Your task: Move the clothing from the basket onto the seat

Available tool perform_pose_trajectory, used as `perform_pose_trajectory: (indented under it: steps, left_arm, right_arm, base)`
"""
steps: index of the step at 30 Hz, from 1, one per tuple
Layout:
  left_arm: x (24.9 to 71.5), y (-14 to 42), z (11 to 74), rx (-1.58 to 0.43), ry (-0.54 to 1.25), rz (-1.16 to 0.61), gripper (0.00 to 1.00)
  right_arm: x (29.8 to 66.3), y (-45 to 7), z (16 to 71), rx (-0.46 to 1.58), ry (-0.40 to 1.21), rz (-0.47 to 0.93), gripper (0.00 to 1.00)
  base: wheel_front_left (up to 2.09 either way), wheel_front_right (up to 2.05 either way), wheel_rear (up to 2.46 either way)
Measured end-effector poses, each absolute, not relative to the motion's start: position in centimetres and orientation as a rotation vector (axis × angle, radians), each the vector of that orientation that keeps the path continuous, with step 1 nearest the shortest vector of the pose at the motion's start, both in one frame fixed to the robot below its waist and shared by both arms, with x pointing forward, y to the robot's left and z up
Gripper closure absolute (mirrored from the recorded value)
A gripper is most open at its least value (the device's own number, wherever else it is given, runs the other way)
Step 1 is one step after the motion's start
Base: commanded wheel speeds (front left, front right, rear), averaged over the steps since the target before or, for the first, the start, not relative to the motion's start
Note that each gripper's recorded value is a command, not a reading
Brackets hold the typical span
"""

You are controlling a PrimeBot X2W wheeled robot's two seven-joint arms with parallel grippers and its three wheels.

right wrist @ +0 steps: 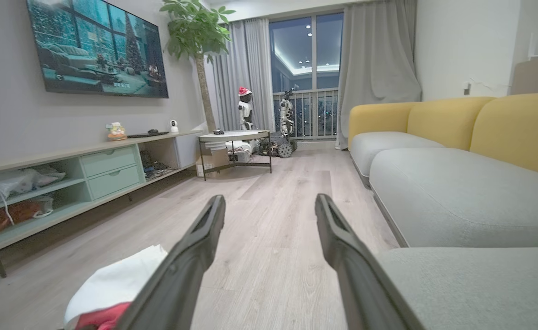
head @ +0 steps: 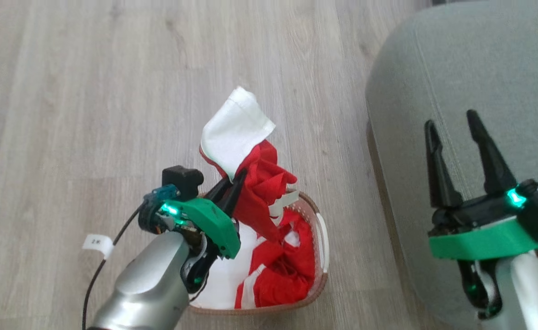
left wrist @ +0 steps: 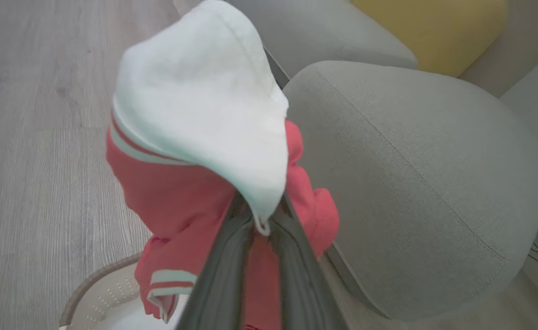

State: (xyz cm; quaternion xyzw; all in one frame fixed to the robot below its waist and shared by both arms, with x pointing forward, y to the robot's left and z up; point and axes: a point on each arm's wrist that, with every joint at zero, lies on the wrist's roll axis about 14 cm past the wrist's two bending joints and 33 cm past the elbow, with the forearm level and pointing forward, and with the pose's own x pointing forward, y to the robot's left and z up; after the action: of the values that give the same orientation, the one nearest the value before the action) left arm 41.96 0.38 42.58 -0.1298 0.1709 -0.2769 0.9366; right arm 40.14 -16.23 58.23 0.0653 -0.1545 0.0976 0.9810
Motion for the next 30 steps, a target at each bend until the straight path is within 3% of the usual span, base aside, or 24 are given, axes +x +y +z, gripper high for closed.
perform_pose_trajectory:
  steps: [22, 30]
  left_arm:
    - [41.2, -1.1, 62.7, -0.22, -0.11, -0.686, 1.0]
    - [41.3, -1.1, 64.0, -0.219, -0.13, -0.689, 1.0]
  right_arm:
    - [35.2, -12.0, 58.1, 0.165, -0.287, 0.342, 0.0]
    - [34.9, -11.2, 57.8, 0.174, -0.276, 0.365, 0.0]
  base:
    - [0.0, 0.0, 0.0]
    - [0.0, 0.0, 0.0]
